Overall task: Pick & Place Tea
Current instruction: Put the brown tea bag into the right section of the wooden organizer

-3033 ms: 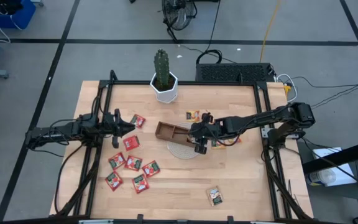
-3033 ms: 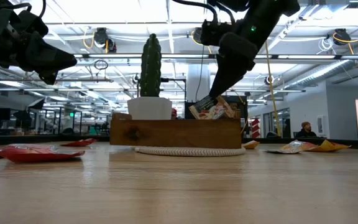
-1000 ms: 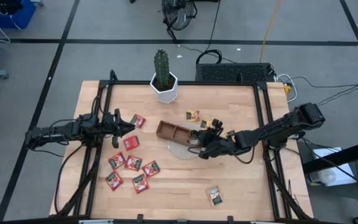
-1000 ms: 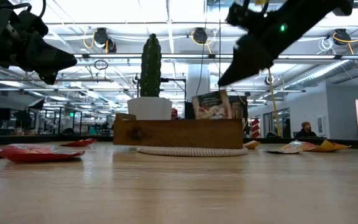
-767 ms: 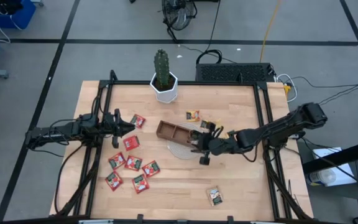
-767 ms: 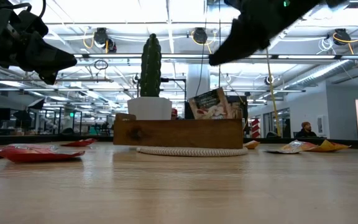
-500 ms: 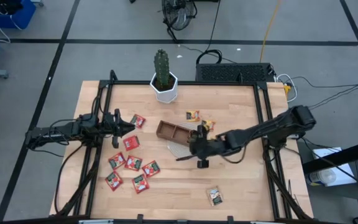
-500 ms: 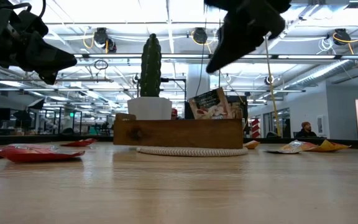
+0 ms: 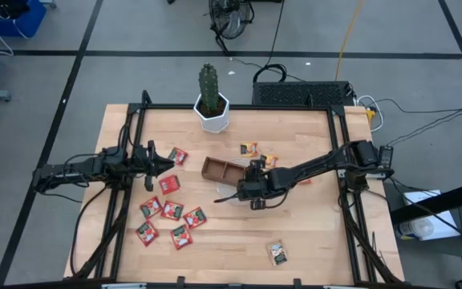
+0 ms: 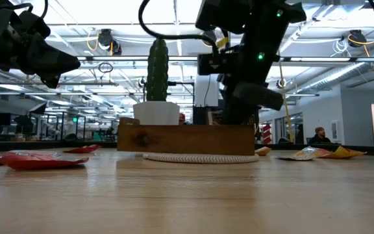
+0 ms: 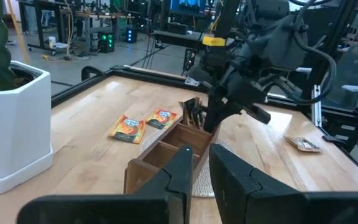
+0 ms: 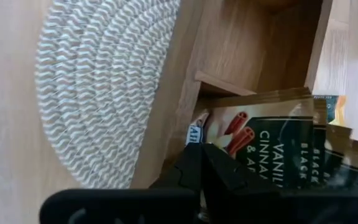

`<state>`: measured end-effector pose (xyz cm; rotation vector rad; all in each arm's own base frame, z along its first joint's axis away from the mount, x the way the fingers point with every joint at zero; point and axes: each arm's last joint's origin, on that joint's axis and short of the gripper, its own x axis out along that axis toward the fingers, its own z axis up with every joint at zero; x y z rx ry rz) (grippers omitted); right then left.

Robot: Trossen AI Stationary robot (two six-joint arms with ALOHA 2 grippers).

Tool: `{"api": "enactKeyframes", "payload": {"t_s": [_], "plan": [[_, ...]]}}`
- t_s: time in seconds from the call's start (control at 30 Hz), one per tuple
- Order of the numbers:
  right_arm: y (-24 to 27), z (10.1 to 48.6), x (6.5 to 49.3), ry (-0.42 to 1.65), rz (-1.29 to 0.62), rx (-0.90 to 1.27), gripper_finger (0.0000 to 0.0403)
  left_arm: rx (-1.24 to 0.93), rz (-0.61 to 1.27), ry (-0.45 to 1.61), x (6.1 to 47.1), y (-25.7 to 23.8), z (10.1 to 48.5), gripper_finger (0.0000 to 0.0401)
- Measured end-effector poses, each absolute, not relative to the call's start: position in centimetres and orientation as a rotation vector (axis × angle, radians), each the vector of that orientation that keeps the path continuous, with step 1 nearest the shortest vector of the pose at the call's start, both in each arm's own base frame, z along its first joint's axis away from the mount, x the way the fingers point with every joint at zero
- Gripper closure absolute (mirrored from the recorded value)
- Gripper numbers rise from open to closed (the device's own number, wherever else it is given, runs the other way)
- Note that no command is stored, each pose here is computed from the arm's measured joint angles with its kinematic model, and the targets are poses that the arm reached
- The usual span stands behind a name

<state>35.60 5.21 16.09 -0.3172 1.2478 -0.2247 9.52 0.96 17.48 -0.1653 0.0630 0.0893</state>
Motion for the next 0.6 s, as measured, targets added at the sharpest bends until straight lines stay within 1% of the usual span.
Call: {"api": "enactKeyframes", "payload": {"t_s": [0.3, 0.5, 0.6], "plan": [[5.02, 15.29, 35.48, 1.293, -0.228, -0.297, 0.0403, -0.165, 0.089, 0.063, 9.52, 0.96, 17.48, 0.0343], [5.1, 15.25, 35.32, 1.261, -0.375, -0.348, 0.0403, -0.166, 0.09, 0.063, 9.52, 0.96, 17.48, 0.0343], [4.99, 15.15, 35.23, 1.255, -0.418, -0.34, 0.0403, -0.165, 0.09, 0.063, 9.52, 0.96, 17.48, 0.0343]]}}
